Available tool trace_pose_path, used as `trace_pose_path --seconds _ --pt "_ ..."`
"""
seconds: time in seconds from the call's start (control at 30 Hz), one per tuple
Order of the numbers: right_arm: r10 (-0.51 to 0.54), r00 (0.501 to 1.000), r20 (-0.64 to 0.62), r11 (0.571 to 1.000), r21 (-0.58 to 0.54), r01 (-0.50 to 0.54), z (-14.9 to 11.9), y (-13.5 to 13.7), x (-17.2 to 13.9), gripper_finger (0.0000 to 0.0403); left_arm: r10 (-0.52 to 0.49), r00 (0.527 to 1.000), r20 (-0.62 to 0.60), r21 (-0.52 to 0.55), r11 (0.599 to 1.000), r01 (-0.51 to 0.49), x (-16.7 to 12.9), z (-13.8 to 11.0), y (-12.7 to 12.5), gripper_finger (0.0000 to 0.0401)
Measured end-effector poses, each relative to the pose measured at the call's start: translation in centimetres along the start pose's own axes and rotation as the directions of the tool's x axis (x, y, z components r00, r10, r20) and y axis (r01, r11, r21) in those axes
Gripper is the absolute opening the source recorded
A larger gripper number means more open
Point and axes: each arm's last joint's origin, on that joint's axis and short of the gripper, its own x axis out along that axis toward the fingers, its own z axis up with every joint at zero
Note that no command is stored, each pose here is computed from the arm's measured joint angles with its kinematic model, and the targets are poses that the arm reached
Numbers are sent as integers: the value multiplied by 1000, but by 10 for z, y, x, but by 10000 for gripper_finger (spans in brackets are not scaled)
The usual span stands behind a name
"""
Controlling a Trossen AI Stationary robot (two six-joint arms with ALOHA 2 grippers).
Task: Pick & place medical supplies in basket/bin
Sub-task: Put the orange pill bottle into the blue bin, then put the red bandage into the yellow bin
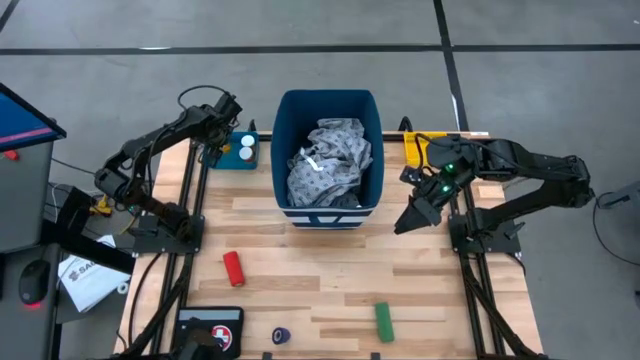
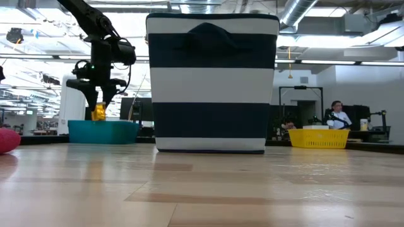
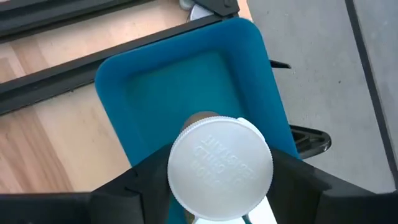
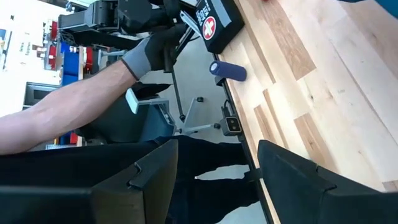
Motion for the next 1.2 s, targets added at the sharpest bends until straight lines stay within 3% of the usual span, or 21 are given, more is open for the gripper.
trace_pose_path --seconds 0.13,0.37,0.67,1.2 --pt "-1 1000 -12 1000 7 1 1 -3 -2 219 47 999 -9 3 999 -47 12 -4 7 212" --pt "-2 1000 -21 1000 31 2 1 -6 -8 219 -15 999 -44 -87 996 11 31 -13 15 217" --pt "5 1000 -19 999 50 -4 5 -10 -11 219 9 998 -57 -79 997 -14 42 -16 25 220" --pt "9 1000 -21 999 49 -8 7 -11 -11 219 -160 985 -71 -88 984 153 40 -18 8 260"
